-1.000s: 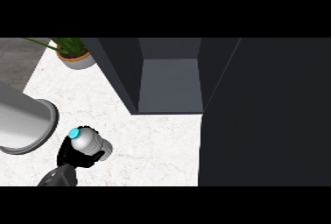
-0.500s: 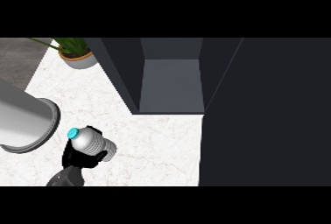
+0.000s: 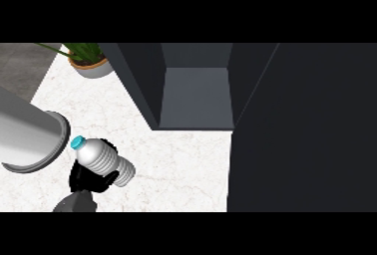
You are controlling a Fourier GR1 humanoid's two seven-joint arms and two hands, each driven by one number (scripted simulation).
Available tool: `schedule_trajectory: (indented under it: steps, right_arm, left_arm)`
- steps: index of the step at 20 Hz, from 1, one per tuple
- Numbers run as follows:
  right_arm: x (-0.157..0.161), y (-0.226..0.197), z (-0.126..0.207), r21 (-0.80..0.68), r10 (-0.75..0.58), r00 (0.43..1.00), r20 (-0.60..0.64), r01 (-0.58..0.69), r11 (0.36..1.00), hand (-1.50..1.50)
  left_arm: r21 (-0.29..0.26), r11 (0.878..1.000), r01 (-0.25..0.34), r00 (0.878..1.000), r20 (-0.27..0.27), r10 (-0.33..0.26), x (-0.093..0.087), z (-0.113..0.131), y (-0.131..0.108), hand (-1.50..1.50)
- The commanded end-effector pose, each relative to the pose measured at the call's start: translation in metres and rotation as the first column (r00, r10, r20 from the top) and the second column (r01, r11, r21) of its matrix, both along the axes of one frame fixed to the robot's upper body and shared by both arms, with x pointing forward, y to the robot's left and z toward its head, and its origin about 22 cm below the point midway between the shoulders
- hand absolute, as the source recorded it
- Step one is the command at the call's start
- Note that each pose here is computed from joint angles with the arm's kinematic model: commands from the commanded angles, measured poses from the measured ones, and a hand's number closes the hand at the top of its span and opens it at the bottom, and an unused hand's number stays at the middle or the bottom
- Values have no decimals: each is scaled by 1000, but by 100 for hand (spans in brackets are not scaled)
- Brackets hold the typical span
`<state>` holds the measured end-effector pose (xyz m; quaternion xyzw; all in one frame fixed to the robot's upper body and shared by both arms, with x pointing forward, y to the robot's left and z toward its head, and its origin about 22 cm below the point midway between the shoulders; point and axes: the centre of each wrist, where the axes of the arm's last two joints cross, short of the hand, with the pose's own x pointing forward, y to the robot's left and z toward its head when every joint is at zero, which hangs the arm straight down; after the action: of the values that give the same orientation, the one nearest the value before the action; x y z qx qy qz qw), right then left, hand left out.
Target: Pick up the bottled water, place it into the cabinet and close the cabinet
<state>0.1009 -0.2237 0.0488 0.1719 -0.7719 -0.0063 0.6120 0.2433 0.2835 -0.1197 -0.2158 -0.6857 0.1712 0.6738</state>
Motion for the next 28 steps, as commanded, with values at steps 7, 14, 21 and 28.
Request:
schedule_trajectory:
  steps: [7,14,21,28]
  right_arm:
    - [9,5,-1,31,5,1000,-8,-5,1000,-150]
    - [23,0,-5,21,21,1000,7,-21,1000,-150]
    - [23,14,4,20,14,1000,-1,-14,1000,-150]
    - [20,11,-10,32,16,1000,-4,-16,999,-150]
  left_arm:
    - [45,997,55,995,79,-59,21,61,-58,150]
    - [123,992,40,992,117,-55,42,131,-117,150]
    - [176,983,50,993,97,-67,78,146,-160,150]
    - [326,945,-31,983,180,-30,119,197,-187,150]
